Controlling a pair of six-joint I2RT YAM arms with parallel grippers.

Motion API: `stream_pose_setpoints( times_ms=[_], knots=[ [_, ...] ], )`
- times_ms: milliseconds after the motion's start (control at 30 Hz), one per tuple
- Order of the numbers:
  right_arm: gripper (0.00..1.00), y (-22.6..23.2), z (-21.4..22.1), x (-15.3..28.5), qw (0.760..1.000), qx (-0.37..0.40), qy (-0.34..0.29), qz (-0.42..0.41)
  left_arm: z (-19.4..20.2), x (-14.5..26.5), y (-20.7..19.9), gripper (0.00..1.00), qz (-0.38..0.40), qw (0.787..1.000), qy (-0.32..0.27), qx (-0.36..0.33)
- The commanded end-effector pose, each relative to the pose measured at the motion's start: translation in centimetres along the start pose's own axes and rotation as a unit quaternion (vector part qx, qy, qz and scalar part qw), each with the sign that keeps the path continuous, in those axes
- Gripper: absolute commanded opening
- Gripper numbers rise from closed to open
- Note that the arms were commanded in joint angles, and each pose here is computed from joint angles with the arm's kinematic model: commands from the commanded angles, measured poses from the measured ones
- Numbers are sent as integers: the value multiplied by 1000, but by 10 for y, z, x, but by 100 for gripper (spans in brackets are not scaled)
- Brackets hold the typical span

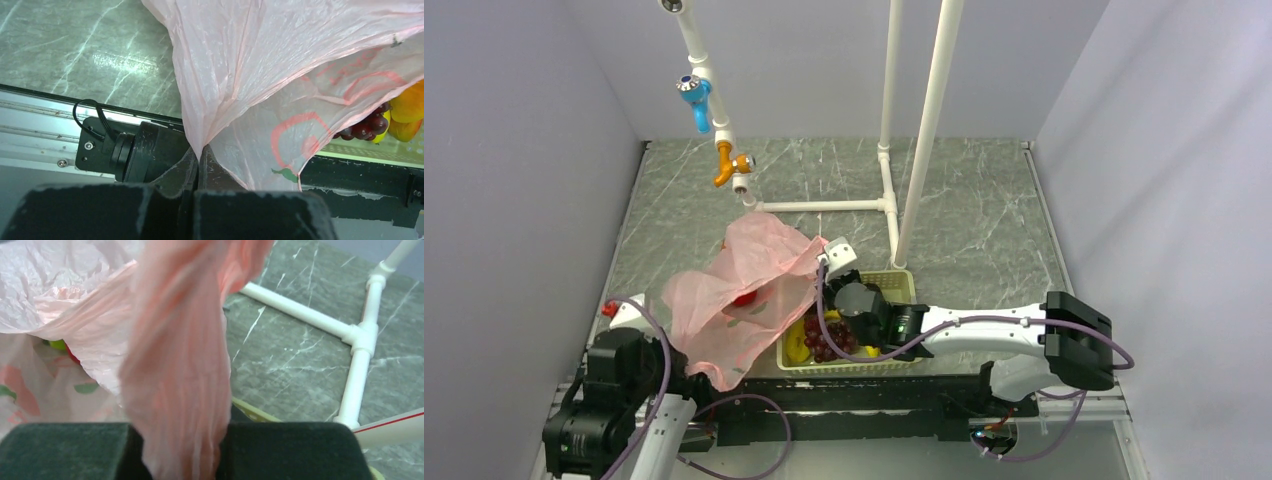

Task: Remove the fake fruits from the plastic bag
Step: Adjust the plastic bag at the center of the board.

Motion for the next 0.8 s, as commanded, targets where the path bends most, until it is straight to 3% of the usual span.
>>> stream_pose_setpoints(
  times_ms=[0, 267, 367, 533, 767],
  knots=[
    [18, 16, 3, 9, 996, -29, 10, -79, 0, 7, 2, 0, 5, 999, -44, 19],
    [76, 32, 3, 32, 987, -29, 68, -145, 6, -6, -21, 0, 93, 995, -47, 9],
    [89, 33, -9, 53, 978, -23, 80, -190, 9, -6, -20, 0, 97, 994, -56, 6],
    [99, 32, -34, 97, 958, -42, 83, -271, 13, -12, -19, 0, 99, 993, -58, 6],
    [100, 34, -88, 130, 939, -37, 51, -337, 15, -21, -21, 0, 107, 992, -63, 9]
  ],
)
Point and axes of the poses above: each gripper's point midway between its finger pads, its own x axis back along the fingers, its own y axis along the line the jaws close on, z = x × y, the point moved 3 cm from there along x, back along the fingers, and after that the axes turned 5 degrees about -x, right-handed, at the moved point
